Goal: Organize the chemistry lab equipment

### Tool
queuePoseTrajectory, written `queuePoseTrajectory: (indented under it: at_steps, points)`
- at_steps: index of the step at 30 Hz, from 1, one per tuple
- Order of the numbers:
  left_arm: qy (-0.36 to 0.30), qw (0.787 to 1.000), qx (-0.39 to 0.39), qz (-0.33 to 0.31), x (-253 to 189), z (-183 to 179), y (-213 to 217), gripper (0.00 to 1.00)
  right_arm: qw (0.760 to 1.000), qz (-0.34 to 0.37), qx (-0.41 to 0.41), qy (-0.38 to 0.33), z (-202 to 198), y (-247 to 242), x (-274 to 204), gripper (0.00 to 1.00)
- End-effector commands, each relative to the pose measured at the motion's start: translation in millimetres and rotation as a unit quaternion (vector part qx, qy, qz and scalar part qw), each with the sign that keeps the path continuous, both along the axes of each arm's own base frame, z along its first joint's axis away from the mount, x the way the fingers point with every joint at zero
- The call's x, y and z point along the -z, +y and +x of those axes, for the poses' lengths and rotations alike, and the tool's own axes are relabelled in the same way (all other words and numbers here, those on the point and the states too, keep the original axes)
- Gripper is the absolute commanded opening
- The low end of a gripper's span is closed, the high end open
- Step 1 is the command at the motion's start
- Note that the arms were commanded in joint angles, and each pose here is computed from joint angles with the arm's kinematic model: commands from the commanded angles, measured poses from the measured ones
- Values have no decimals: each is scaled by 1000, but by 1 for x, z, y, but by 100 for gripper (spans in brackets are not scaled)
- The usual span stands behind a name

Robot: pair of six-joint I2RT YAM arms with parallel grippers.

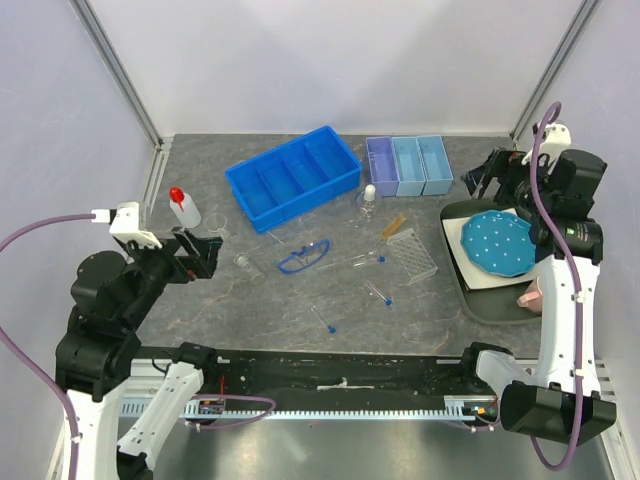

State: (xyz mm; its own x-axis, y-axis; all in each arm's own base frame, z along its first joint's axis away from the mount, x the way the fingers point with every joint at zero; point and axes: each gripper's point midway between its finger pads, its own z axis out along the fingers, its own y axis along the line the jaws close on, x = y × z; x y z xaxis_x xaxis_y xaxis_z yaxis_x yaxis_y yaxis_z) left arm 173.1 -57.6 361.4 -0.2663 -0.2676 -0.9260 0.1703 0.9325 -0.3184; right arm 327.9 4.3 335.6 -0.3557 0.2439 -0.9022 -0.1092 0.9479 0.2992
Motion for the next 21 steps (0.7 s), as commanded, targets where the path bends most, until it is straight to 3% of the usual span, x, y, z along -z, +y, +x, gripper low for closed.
queuePoseTrajectory:
  at_steps: [1, 6, 13, 21]
  points:
    - [26, 999, -12, 20, 21, 12, 4, 100, 989, -4, -139, -50, -7, 40, -17, 98]
    - [61, 998, 0, 11, 42, 21, -5, 100, 963, -37, -261, -63, -20, 82, -5, 98]
    - [104, 994, -16, 24, 75, 34, -2, 100, 893, -72, -439, -70, -59, 130, 31, 98]
    - [136, 987, -60, 59, 99, 63, 11, 100, 877, -70, -472, -56, -51, 137, 72, 98]
